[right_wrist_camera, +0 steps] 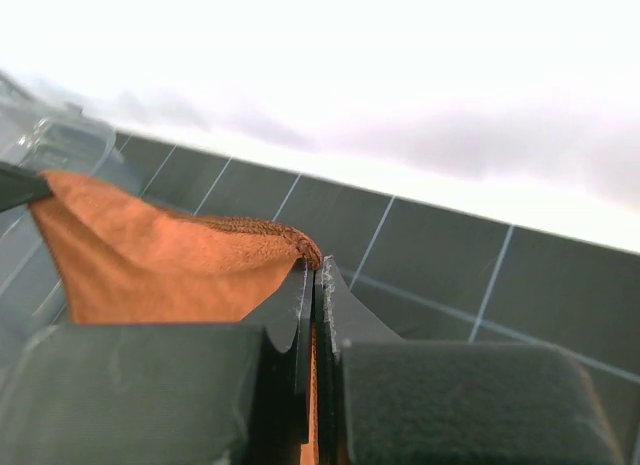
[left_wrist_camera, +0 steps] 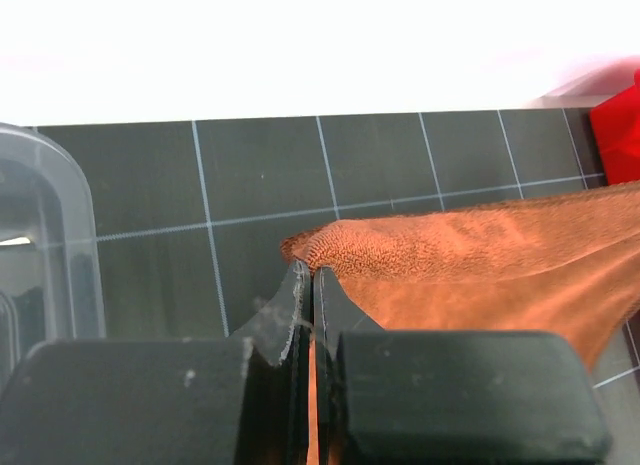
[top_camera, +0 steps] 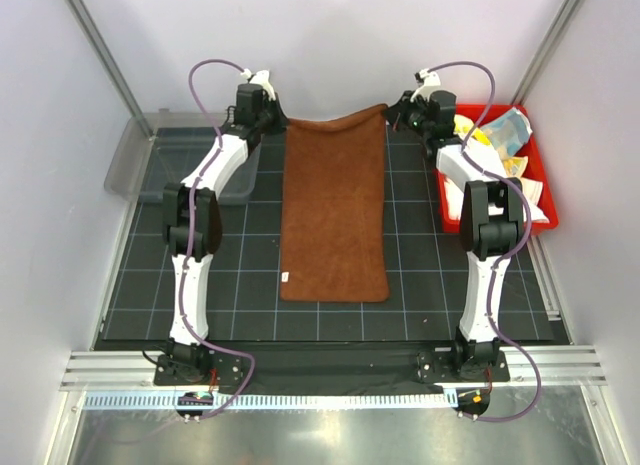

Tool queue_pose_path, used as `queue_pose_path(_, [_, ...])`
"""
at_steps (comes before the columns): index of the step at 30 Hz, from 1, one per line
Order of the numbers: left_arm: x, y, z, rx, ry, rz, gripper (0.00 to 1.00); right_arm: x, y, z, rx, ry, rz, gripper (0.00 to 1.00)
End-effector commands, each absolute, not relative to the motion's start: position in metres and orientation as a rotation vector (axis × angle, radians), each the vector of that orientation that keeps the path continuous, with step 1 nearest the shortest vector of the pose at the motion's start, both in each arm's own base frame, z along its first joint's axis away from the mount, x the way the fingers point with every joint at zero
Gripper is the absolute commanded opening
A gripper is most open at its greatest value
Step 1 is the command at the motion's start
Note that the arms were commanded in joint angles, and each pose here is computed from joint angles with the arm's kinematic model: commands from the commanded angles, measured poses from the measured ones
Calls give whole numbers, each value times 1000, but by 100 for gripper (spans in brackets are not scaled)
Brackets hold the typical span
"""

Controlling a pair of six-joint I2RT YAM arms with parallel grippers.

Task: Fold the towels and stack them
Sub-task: Flatten out the crumpled towel, then fold the towel

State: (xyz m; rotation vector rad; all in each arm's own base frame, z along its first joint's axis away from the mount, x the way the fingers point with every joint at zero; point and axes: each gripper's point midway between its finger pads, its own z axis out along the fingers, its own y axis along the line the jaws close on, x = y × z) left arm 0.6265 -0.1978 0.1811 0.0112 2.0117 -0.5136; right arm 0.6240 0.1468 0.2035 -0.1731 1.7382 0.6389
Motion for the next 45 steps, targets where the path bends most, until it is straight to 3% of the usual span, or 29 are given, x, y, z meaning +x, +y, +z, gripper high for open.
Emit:
queue_pose_path(1, [631, -198, 239, 56, 1864, -523, 0, 637, 137, 280, -197, 1523, 546, 1])
queue_pose_path(16, [660, -189, 220, 74, 1833, -406, 0, 685, 151, 232, -191, 1501, 565, 1])
queue_pose_path(20, [655, -195, 221, 110, 1835, -438, 0, 678, 156, 228, -223, 1523, 597, 1])
queue_pose_path(29, [597, -194, 255, 159, 1841, -489, 0, 619, 153, 239, -223, 1659, 659, 1])
queue_pose_path(30, [586, -193, 236, 161, 1887, -494, 0, 608, 152, 227, -209, 1697, 670, 1])
queue_pose_path(36, [527, -201, 246, 197, 1911, -568, 0, 544, 150, 197, -128, 1805, 740, 1])
queue_pose_path(45, [446, -211, 184, 135, 2090, -622, 0, 451, 142, 153, 10, 1979, 804, 1])
